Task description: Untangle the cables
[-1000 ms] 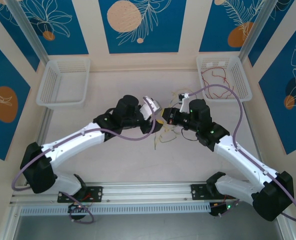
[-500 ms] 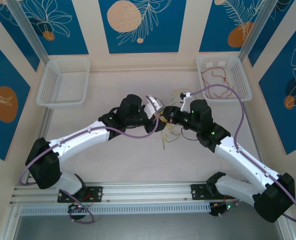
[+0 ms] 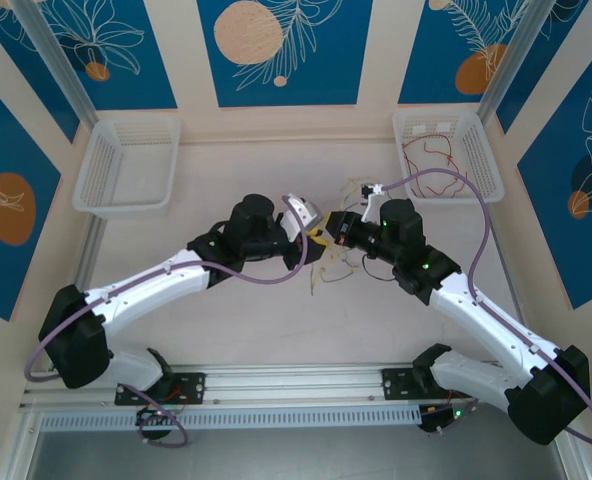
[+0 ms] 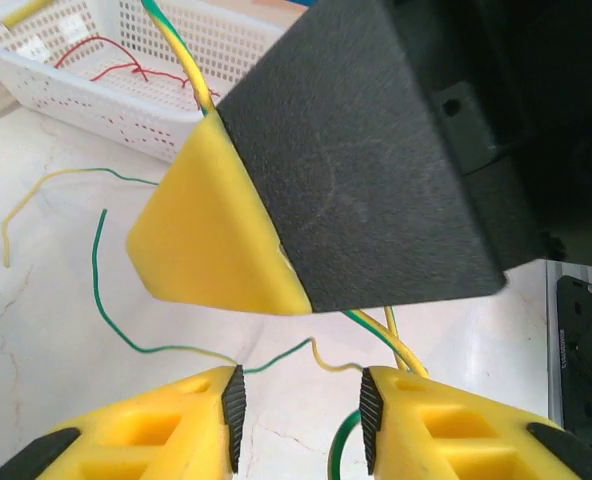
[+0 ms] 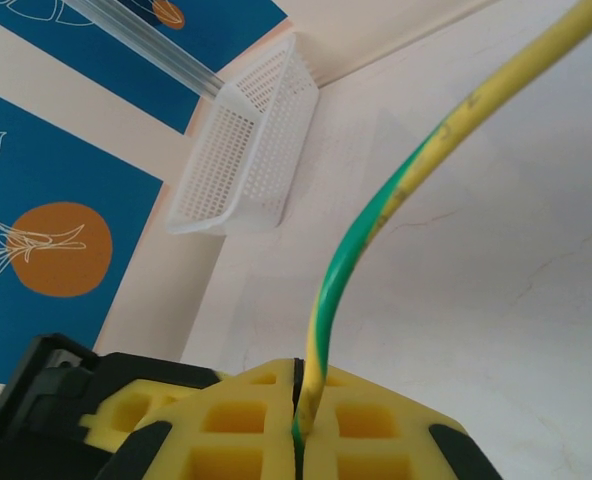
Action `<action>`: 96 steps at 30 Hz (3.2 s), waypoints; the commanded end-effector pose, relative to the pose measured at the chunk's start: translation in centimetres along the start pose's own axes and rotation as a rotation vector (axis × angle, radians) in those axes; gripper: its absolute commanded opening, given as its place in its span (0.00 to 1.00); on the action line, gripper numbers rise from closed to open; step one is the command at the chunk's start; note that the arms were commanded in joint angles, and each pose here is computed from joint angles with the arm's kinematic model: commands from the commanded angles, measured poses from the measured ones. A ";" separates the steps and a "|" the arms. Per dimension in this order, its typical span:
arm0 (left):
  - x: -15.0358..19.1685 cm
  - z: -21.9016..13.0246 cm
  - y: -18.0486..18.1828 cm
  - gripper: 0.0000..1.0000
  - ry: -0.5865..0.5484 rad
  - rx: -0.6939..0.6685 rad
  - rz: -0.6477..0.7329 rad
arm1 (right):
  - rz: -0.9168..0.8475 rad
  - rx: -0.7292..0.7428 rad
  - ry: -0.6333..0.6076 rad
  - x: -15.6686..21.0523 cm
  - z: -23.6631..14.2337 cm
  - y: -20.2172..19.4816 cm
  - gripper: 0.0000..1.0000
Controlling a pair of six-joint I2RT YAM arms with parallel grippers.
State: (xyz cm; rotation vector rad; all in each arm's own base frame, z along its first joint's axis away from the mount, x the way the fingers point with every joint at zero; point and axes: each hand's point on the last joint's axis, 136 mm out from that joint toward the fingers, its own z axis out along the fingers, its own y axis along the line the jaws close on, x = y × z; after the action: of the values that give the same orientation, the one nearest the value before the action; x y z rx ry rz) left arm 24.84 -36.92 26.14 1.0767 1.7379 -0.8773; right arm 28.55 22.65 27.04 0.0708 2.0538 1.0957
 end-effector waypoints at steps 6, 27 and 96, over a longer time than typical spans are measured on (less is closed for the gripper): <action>-2.4 -1.0 -0.8 0.51 -0.077 0.026 0.035 | 0.005 -0.003 -0.018 -0.3 -0.1 0.5 0.00; -1.0 3.2 0.5 0.26 -0.006 0.038 0.037 | 0.070 -0.043 -0.003 0.1 -0.2 1.2 0.00; 0.2 -9.9 -3.4 0.00 -0.030 0.330 0.036 | -1.050 -0.012 -0.034 -2.7 -5.9 5.6 0.00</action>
State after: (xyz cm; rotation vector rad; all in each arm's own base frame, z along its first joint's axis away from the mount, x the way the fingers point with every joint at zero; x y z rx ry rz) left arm 19.39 -29.94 32.02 1.2665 1.5000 -1.1383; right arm 23.86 23.85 30.12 -1.1259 1.6453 0.3616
